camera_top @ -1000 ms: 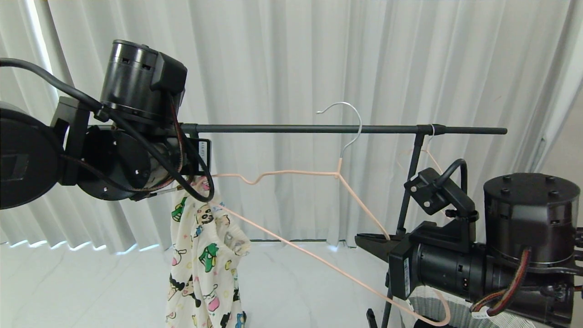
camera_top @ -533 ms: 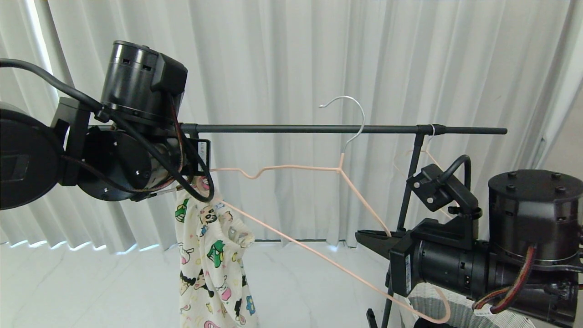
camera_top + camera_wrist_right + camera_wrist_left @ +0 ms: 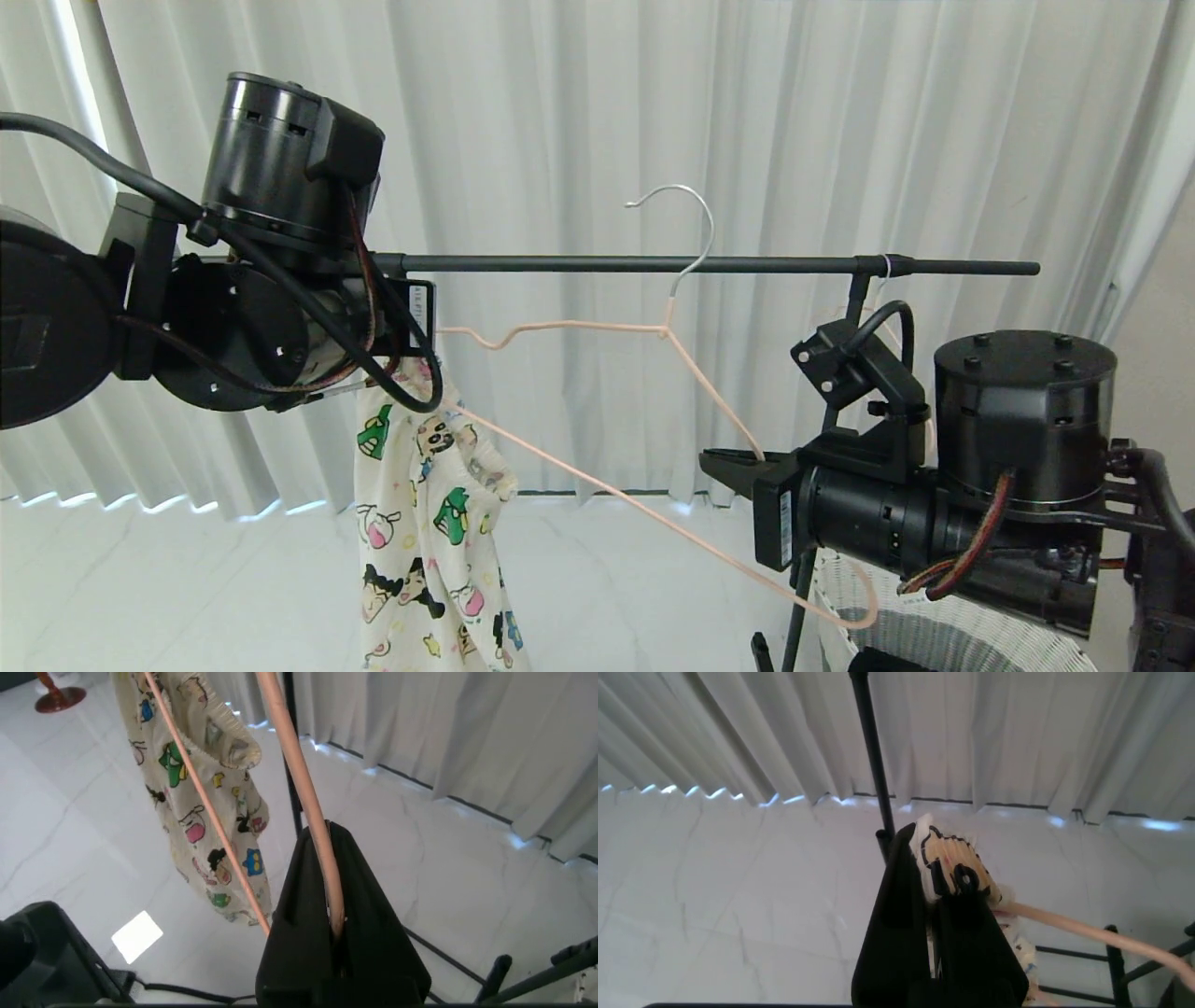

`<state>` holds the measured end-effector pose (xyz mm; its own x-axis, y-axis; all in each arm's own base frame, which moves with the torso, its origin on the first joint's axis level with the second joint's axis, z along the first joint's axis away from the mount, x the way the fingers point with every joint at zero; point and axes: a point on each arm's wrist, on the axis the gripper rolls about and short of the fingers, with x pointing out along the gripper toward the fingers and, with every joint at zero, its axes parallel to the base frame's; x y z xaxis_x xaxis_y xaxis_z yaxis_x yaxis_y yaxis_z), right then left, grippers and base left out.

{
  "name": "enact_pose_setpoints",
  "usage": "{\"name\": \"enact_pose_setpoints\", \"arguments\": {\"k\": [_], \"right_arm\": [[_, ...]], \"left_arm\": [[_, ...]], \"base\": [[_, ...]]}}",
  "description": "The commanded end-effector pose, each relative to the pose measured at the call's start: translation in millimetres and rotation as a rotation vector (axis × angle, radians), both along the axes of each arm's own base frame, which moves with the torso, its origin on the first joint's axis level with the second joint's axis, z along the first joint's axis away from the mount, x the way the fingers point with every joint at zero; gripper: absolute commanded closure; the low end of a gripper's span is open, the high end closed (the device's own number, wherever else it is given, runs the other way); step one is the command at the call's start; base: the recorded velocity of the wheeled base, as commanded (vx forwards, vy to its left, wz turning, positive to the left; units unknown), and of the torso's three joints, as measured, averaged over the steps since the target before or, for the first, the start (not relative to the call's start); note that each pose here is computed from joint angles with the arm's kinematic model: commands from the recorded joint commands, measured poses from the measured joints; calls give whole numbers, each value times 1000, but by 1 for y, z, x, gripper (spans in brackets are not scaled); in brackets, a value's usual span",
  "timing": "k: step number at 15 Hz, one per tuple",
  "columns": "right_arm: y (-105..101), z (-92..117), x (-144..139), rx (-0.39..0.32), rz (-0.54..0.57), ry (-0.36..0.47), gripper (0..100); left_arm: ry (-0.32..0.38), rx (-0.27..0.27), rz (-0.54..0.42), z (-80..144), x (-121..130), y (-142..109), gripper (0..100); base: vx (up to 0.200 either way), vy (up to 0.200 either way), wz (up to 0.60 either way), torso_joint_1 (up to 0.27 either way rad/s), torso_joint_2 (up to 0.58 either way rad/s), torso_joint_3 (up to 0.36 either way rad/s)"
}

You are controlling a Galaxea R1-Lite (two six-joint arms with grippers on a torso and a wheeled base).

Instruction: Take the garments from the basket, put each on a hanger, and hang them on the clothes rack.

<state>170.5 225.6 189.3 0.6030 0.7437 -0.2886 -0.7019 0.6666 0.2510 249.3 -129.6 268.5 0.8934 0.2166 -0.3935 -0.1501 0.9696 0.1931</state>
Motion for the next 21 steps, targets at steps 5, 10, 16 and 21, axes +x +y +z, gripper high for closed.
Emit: {"name": "enact_pose_setpoints", "arguments": {"k": [5, 10, 16, 21], "right_arm": [[12, -14, 1, -43, -3, 21, 100], [18, -12, 8, -31, -60, 15, 100], [33, -13, 7, -3, -36, -9, 100], [57, -13, 11, 4, -40, -24, 100]], "left_arm": [[-33, -14, -13, 11, -2, -3, 100], [14, 43, -11, 12, -10, 3, 100], [-16, -36, -70, 17, -19, -19, 100], [-38, -99, -128, 22, -31, -37, 100]], "base": [[0, 0, 0, 0, 0, 0], [0, 0, 0, 0, 0, 0], [0, 0, 0, 0, 0, 0], [0, 0, 0, 0, 0, 0]]}}
